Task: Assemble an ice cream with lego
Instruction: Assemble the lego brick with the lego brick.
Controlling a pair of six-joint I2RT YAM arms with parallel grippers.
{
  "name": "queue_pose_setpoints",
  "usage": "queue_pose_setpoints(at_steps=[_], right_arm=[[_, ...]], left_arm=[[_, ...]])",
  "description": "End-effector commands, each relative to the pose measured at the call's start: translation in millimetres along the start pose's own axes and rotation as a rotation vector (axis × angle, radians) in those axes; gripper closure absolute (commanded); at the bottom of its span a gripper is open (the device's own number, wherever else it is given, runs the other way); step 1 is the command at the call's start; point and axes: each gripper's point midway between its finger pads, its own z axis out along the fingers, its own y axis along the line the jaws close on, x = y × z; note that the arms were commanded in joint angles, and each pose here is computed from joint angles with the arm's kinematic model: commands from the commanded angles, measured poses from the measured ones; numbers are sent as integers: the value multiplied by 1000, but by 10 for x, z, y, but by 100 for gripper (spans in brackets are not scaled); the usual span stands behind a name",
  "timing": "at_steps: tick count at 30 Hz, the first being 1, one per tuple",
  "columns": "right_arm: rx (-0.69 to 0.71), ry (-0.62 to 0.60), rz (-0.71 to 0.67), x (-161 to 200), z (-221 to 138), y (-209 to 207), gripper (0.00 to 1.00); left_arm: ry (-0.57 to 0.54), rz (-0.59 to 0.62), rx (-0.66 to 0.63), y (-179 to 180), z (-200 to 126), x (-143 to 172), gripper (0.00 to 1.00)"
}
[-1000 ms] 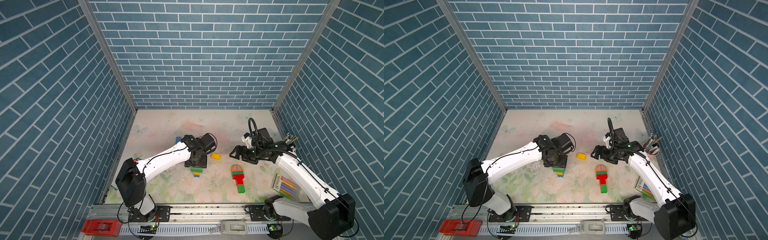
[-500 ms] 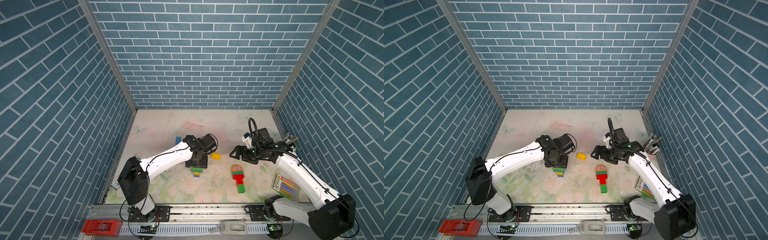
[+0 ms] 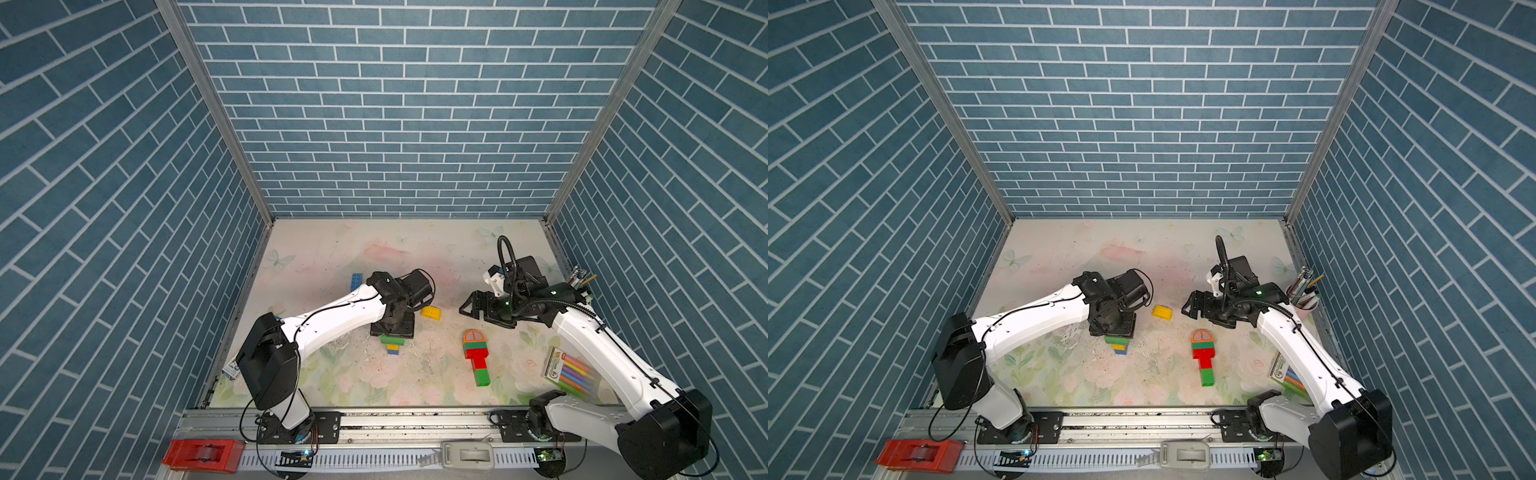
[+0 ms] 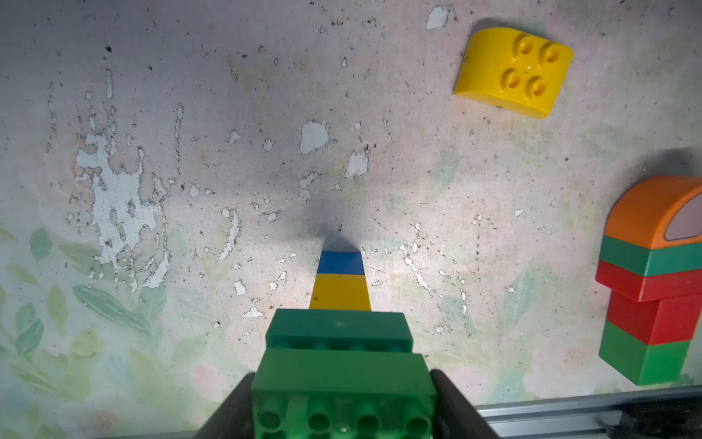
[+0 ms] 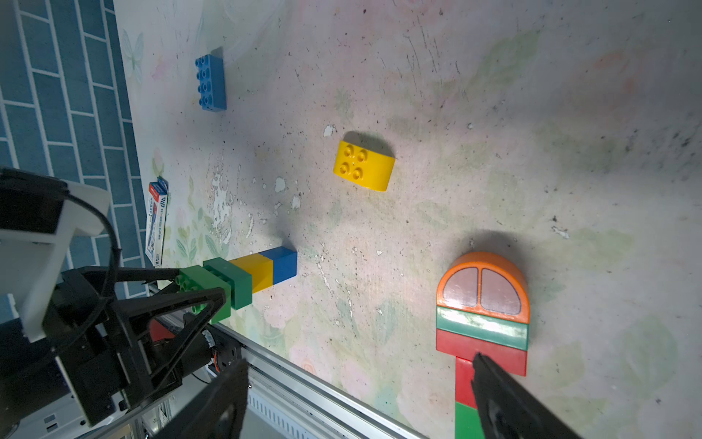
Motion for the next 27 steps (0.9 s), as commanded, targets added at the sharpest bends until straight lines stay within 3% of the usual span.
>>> queue_pose_setpoints(at_steps=[1, 15, 27], right_arm=[[-4, 1, 25, 38, -52, 10, 8], [-1, 1, 25, 50, -69, 6, 8], [-2, -1, 21, 32, -78, 21, 7]], left_arm=[[29, 18, -26, 36, 81, 66, 55], [61, 63, -37, 48, 194, 140, 59], [-22, 79, -14, 38, 270, 201, 67]])
